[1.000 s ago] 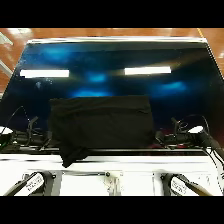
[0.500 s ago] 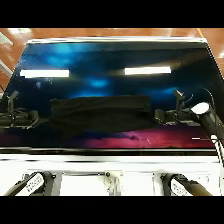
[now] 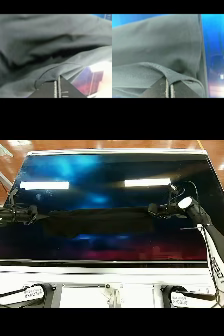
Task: Fold the shirts.
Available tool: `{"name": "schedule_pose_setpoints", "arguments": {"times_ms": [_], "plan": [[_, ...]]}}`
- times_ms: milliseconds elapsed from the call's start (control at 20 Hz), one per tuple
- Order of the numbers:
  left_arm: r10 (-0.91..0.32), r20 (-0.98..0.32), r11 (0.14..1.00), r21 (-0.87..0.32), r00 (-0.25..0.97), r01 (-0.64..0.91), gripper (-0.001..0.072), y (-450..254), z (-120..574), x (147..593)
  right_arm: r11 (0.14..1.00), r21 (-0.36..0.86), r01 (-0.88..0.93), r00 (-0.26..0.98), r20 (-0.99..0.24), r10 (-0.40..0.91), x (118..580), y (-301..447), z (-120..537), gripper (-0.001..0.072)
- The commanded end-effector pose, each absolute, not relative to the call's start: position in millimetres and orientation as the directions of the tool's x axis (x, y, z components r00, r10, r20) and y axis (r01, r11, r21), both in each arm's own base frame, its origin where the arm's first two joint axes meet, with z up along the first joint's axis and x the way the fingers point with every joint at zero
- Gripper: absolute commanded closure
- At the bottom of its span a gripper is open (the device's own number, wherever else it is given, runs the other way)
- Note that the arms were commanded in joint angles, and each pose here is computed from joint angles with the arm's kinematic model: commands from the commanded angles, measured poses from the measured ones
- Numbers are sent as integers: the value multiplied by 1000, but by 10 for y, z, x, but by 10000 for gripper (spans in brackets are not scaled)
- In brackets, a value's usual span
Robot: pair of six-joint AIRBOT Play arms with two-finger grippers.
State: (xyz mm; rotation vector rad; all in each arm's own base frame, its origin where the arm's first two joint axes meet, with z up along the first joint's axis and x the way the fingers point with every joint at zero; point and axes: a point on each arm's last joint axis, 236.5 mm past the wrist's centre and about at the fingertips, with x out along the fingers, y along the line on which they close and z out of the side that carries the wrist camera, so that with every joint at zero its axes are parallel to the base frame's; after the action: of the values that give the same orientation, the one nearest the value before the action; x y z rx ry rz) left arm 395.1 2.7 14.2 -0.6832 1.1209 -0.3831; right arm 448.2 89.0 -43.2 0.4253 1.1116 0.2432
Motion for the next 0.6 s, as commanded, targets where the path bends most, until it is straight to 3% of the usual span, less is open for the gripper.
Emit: {"name": "schedule_pose_setpoints", "arguments": {"times_ms": [0, 300, 350, 400, 450, 500, 550], "plan": [[-622, -671, 709, -702, 403, -75, 673, 81, -26, 4322, 894, 445, 53, 448, -811, 377, 4721, 863, -576, 649], [-631, -695, 667, -713, 344, -216, 668, 80, -558, 4436, 882, 464, 84, 412, -822, 393, 4705, 959, -805, 648], [-647, -693, 663, -717, 318, -214, 617, 11, -606, 4404, 883, 462, 79, 404, -825, 395, 4693, 992, -837, 647], [-656, -692, 660, -720, 302, -215, 486, -30, -634, 4384, 883, 462, 79, 398, -827, 397, 4685, 1010, -865, 626], [-664, -688, 656, -724, 292, -214, 273, -53, -632, 4364, 884, 461, 77, 396, -828, 397, 4682, 1021, -872, 503], [-673, -684, 653, -728, 282, -209, 161, -64, -608, 4342, 885, 460, 75, 398, -827, 396, 4684, 1010, -862, 219], [-685, -676, 648, -736, 271, -198, 163, -56, -557, 4319, 890, 453, 58, 400, -827, 395, 4681, 976, -832, 55]]}}
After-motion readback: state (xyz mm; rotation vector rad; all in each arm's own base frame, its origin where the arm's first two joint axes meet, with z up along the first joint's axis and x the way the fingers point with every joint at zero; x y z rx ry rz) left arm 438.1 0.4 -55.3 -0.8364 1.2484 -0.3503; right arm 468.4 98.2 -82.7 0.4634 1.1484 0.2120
